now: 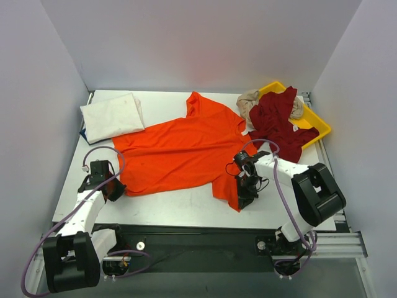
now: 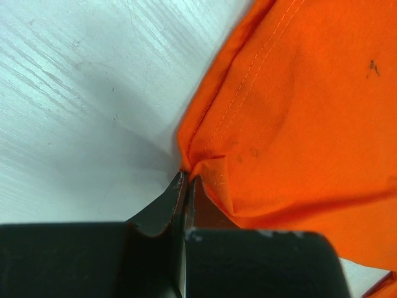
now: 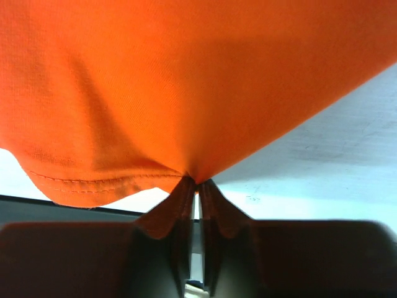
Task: Fold and stack the t-shirts
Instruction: Grap the side of the flattened tshirt closest away from the robot with both arms
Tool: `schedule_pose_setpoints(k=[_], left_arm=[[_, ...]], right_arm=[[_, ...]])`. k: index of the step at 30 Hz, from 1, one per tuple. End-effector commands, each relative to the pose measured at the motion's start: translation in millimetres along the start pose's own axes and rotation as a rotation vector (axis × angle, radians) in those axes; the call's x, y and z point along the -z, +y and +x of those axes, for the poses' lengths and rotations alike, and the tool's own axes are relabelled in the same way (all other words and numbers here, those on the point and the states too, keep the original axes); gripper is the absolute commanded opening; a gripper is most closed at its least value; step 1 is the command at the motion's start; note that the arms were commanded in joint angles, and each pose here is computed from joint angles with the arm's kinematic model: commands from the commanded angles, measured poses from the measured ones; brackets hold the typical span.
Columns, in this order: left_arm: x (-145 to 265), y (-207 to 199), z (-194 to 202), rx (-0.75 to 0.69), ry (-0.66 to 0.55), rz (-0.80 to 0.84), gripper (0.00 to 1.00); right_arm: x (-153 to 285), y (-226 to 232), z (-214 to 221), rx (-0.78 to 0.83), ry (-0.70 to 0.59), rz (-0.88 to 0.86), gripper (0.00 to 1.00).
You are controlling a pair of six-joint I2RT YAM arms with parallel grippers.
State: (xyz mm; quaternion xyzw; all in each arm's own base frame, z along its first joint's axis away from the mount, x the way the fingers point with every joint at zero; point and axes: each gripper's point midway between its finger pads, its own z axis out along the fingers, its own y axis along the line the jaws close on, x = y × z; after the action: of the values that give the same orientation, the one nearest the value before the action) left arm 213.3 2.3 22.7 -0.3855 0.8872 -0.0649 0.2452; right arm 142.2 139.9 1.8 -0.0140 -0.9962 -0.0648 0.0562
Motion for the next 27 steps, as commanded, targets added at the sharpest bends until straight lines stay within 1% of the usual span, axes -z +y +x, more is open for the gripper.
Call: schedule_pose_setpoints(k=[1,2,4,10,16,21,27], left_arm=[[4.1,-14.2,-16.4,-0.02,-0.049,0.054,0.0],[4.1,-16.3,-17.6,-0.021,-0.053,0.063,0.0],[4.9,-21.5,-14.8,-0.027,-0.033,0.093,0.0],[2.3,-24.7,-11.2,-0.038,-0.008,0.105,0.0],[4.1,-26.0,-10.5,-0.043,-0.007,0.116,0.0],[8.8,-24.5,-6.8,-0.012,0.014,0.103,0.0],[30.0,-29.5,-9.7,0.042,0.007,0.111,0.0]], right_arm=[[-7.6,-7.3,3.1,0.026,0.019,0.058,0.03],[-6.5,-7.5,2.6,0.026,0.02,0.06,0.0],[-3.0,-8.6,3.7,0.029,0.017,0.064,0.0],[2.3,-11.4,6.7,0.048,0.012,0.069,0.0],[11.3,-14.5,14.7,0.038,0.006,0.068,0.0],[26.3,-11.4,21.5,0.021,-0.001,0.044,0.0],[42.9,-15.2,30.9,0.043,0.02,0.057,0.0]])
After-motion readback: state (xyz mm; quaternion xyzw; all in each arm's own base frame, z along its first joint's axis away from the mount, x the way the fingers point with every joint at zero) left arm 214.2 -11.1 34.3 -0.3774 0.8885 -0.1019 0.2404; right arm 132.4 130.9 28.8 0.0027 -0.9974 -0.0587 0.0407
